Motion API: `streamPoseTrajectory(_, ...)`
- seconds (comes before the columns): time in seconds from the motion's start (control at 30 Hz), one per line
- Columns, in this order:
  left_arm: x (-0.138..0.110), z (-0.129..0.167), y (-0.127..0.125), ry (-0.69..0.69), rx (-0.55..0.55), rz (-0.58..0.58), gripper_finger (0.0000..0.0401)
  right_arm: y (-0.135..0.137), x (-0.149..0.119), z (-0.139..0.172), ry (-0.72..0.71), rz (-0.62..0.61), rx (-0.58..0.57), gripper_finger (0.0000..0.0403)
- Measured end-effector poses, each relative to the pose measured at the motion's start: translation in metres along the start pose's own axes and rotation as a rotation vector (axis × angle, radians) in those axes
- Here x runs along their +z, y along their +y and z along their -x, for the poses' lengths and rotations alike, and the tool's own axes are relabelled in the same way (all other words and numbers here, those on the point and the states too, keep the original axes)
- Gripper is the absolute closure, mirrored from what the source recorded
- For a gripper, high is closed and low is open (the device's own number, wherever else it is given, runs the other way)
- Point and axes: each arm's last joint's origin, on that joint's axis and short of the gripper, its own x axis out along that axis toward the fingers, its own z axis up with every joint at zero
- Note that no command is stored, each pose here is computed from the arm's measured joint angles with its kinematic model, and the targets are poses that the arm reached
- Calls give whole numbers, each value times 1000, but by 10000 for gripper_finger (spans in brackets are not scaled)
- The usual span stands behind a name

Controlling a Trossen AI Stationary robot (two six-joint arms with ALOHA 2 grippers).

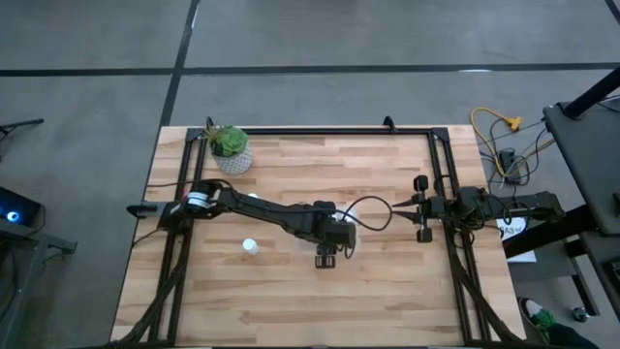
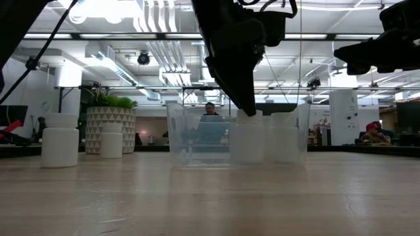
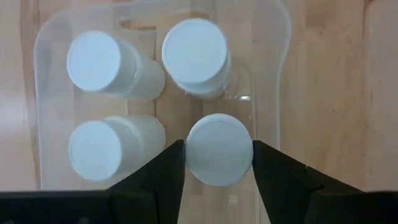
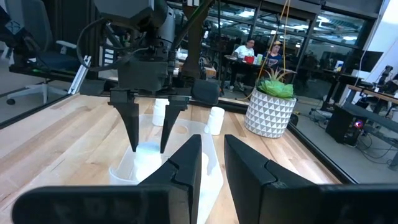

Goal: Pick and place pill bottles into a basket
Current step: Put the bottom white pill bottle into the transparent bin

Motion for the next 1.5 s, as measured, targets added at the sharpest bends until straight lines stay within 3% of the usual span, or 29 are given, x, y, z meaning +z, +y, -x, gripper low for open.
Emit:
streamPoseTrajectory(0.43, 0, 0, 0, 0, 13, 17, 237, 0, 0, 0, 0, 0, 0, 344)
streamPoseTrajectory(0.77, 0, 0, 0, -1, 14, 18, 200, 0, 0, 0, 0, 0, 0, 344)
streamPoseTrajectory(1.0, -1, 0, 0, 9, 16, 15, 196, 0, 0, 0, 0, 0, 0, 344)
streamPoseTrajectory(1.23, -3, 16, -6, -2, 8, -3, 196, 0, 0, 0, 0, 0, 0, 344)
streamPoseTrajectory(1.5, -13, 53, -26, 3, -7, -65, 195, 0, 0, 0, 0, 0, 0, 344)
